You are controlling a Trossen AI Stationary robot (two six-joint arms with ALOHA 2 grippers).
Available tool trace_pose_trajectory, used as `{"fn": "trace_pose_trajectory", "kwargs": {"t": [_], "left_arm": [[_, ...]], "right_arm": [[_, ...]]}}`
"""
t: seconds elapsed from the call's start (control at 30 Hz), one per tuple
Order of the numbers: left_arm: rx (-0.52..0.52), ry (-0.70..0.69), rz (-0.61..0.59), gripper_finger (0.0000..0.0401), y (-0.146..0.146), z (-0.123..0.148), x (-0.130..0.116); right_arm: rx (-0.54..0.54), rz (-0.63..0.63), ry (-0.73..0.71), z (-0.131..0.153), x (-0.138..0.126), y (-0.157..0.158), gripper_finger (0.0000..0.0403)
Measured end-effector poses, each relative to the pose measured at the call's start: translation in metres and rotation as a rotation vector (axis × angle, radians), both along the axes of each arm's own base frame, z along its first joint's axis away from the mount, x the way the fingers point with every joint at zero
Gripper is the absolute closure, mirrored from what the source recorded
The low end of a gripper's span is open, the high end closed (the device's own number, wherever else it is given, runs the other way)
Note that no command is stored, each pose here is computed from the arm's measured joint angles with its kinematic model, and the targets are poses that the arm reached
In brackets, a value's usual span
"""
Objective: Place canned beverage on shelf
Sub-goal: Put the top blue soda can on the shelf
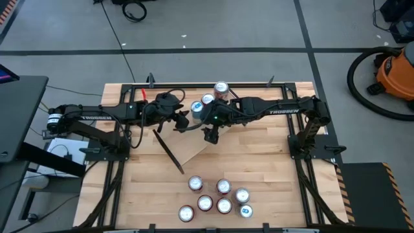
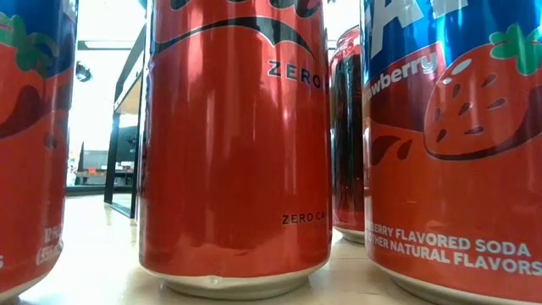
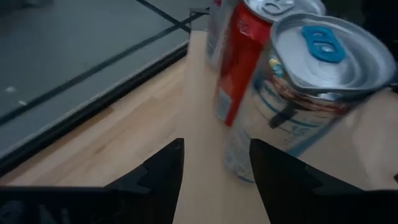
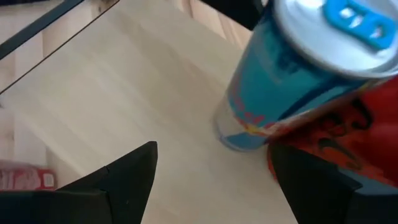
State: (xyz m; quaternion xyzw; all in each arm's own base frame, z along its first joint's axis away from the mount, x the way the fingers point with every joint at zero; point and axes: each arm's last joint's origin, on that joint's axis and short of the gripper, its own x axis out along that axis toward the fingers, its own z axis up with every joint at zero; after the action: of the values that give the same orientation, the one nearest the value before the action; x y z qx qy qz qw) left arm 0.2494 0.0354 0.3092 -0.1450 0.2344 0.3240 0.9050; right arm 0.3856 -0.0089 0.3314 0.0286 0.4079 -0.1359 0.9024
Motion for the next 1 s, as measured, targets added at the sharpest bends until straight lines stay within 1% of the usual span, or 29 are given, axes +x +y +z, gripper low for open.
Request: {"fn": "trace_pose_trajectory", "kwargs": {"t": [0.17,0.33,0.37,0.53,0.73,1.0], "left_arm": [[0.074,0.048,0.023,0.0207,0.005,-0.002,0.002],[0.105,0.082,0.018,0.0207,0.015,-0.005,0.004],[0.108,0.068,0.015,0.0207,0.017,-0.004,0.006],[0.068,0.042,-0.051,0.0207,0.022,-0.005,0.009],[0.064,0.058,-0.060,0.0207,0.020,-0.006,0.008],[0.052,0.111,-0.079,0.0207,0.016,-0.009,0.005]], "right_arm": [[-0.001,0.002,-0.027,0.002,0.002,-0.001,0.0080],[-0.003,0.003,-0.056,0.004,0.004,-0.002,0.0080],[-0.003,0.003,-0.058,0.004,0.004,-0.002,0.0080],[-0.003,0.003,-0.070,0.005,0.005,-0.002,0.0080],[0.003,0.010,-0.072,0.005,0.005,-0.001,0.0080],[0.006,0.013,-0.093,0.006,0.007,-0.001,0.0080]]}}
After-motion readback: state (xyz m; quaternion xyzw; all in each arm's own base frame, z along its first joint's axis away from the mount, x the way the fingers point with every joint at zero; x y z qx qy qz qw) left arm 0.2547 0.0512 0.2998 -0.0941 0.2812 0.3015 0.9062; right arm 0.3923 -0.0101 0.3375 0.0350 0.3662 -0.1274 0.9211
